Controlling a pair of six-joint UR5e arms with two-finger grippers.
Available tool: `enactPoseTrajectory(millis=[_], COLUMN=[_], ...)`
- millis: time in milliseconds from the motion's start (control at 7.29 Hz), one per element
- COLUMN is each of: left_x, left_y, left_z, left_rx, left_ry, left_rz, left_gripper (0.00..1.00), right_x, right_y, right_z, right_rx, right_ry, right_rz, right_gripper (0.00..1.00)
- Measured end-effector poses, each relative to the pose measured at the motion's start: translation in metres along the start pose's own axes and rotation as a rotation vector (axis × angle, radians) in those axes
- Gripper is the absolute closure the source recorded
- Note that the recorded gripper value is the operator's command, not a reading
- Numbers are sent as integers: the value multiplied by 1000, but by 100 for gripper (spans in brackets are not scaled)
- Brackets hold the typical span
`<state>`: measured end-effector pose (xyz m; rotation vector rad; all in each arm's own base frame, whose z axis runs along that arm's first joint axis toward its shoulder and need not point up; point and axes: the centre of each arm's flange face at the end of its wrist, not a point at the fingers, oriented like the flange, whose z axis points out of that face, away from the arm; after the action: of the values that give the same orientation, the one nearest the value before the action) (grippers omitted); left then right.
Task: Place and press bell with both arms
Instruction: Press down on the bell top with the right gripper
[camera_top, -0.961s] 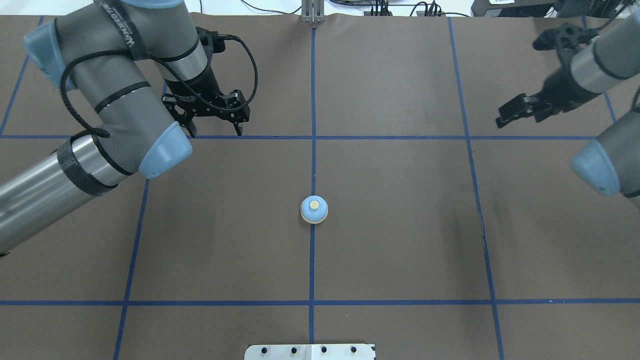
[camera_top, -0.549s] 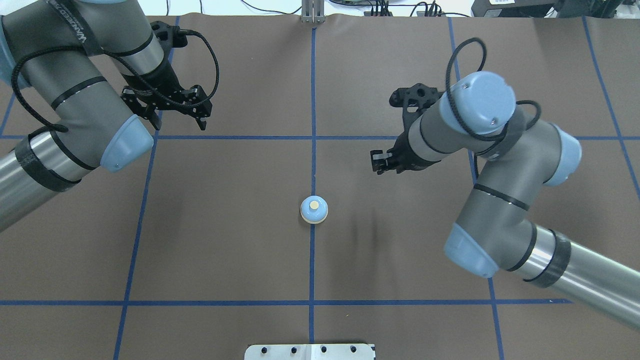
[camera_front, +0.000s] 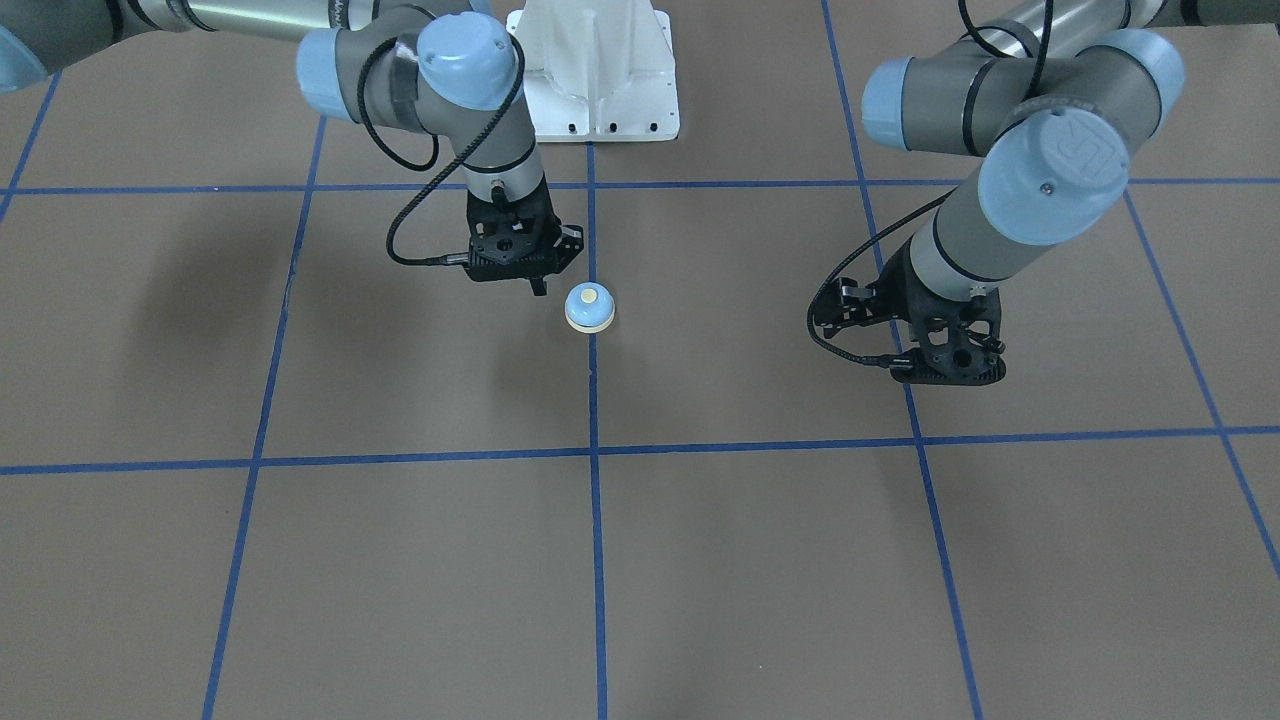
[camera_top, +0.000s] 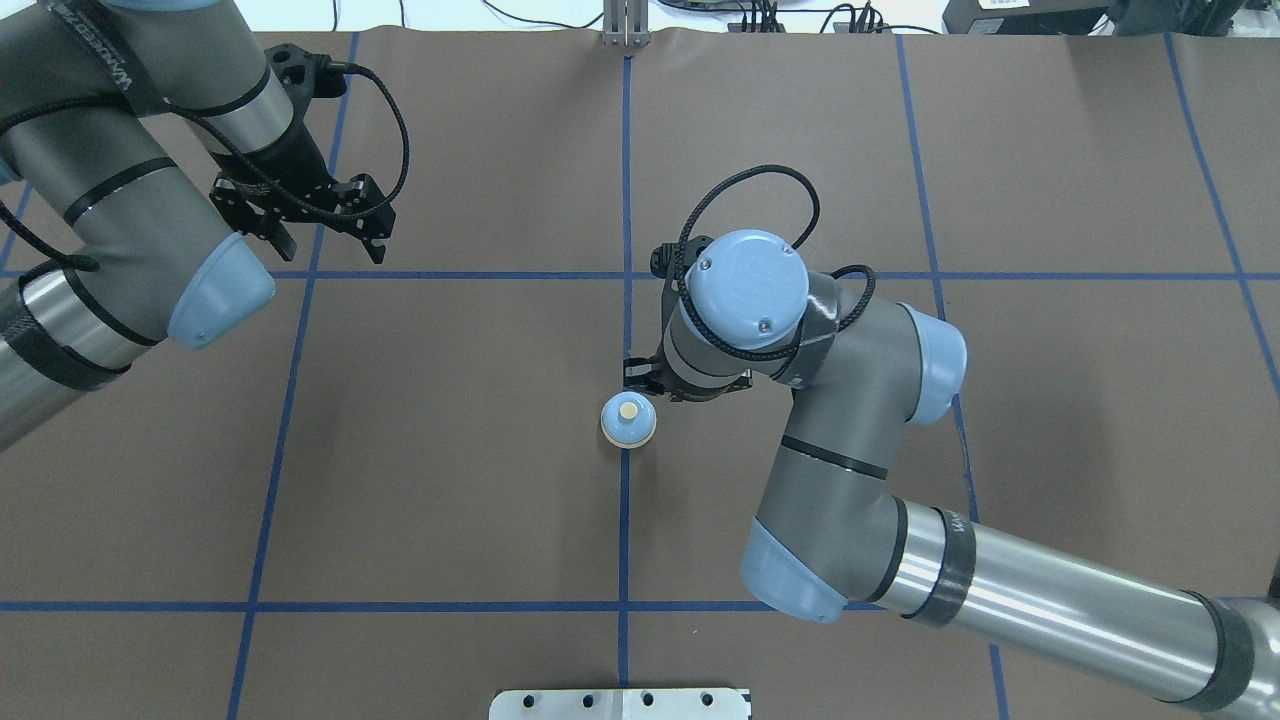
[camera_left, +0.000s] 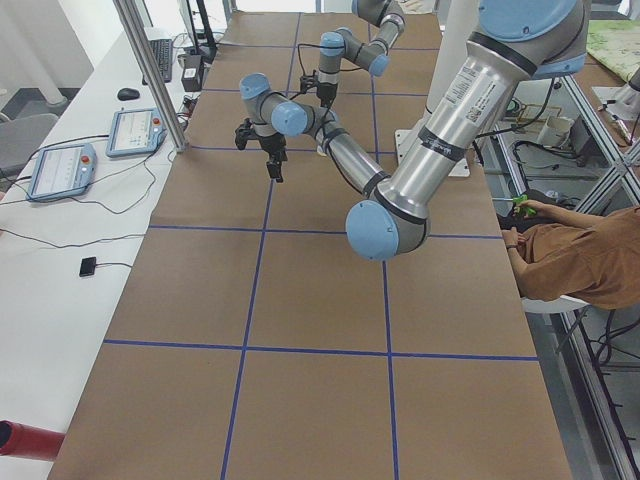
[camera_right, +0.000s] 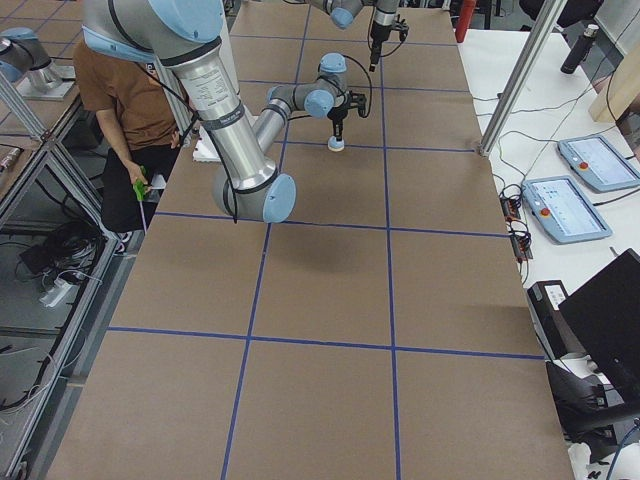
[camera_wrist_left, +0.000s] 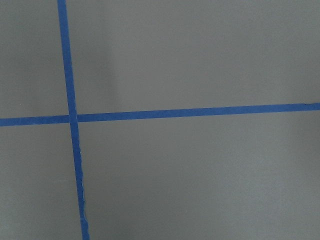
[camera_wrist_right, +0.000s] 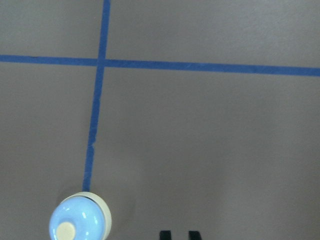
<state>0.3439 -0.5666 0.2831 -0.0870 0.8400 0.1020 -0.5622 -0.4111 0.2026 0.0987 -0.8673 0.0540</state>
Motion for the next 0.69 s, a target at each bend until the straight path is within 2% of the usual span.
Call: enactPoseTrajectory(millis=[275,686], left_x=[0,0], left_y=[0,1], left_z=[0,1], left_rx=[0,-1], left_ry=[0,0], left_rz=[1,0], left_gripper=[1,1], right_x=[-24,-32], right_y=[3,16], right_z=[12,22], right_rx=[-6,-23], right_ry=[-25,-23], right_rz=[33,26], right_gripper=[100,100])
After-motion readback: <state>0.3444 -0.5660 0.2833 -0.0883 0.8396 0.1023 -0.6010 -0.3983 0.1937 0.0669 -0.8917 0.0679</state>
